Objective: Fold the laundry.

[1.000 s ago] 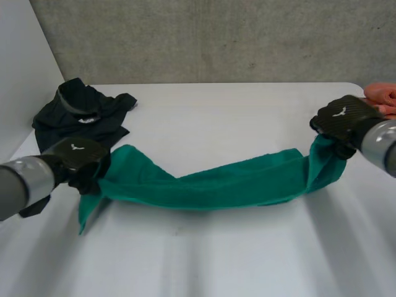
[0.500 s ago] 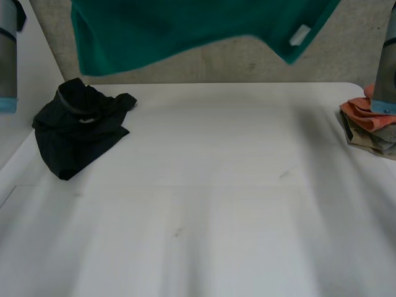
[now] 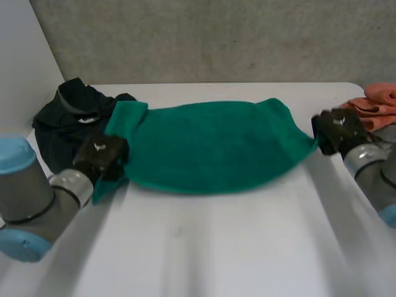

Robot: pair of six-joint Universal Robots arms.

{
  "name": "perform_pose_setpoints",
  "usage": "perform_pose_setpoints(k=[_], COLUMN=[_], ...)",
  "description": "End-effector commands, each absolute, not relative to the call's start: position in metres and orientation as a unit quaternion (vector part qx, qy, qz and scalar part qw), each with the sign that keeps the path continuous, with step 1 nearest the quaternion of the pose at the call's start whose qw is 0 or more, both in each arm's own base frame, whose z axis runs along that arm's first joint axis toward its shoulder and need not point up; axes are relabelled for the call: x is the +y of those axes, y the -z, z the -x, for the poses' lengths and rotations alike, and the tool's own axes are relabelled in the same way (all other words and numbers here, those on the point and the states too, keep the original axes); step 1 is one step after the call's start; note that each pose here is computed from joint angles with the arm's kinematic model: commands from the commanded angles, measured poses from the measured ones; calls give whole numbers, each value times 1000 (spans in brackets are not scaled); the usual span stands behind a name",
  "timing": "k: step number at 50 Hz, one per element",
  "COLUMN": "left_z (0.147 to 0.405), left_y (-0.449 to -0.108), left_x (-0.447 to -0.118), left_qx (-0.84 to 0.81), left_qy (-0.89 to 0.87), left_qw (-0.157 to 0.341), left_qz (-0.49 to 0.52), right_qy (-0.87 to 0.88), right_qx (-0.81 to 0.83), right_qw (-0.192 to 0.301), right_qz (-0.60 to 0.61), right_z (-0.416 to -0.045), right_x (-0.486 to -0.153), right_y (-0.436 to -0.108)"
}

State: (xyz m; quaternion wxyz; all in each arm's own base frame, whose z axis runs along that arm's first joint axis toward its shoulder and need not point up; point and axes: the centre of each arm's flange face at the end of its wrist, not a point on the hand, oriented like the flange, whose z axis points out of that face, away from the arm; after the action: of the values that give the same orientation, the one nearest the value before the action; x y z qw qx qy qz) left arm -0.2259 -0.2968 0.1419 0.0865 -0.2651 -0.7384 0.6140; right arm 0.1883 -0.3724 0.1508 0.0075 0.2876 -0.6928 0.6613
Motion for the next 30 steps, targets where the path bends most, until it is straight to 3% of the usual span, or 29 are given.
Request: perform_pose_setpoints(k=[1,7,20,30], left_z=[218,207,176,158], left_y=[-130,-134,-142,-121], left_x=[-294,-297,-269,-277], left_qx=[-753,-756,-781,-809], left_qy=[-593,-596,-583,-552], left_qw=[70,57,30,22], left_qz=[277,265,223,201], right_qy=[-625,-641,-646,-641], right_qx=[-724,-717,-710,-711], right_qw=[4,-9,-4,-4], right_qz=[-293,-274,-280,-290], right_z=[-177,-176,-181,-185], right_x=[-357,-351,-347,-341], right_y=[-145,-151,-148,-144])
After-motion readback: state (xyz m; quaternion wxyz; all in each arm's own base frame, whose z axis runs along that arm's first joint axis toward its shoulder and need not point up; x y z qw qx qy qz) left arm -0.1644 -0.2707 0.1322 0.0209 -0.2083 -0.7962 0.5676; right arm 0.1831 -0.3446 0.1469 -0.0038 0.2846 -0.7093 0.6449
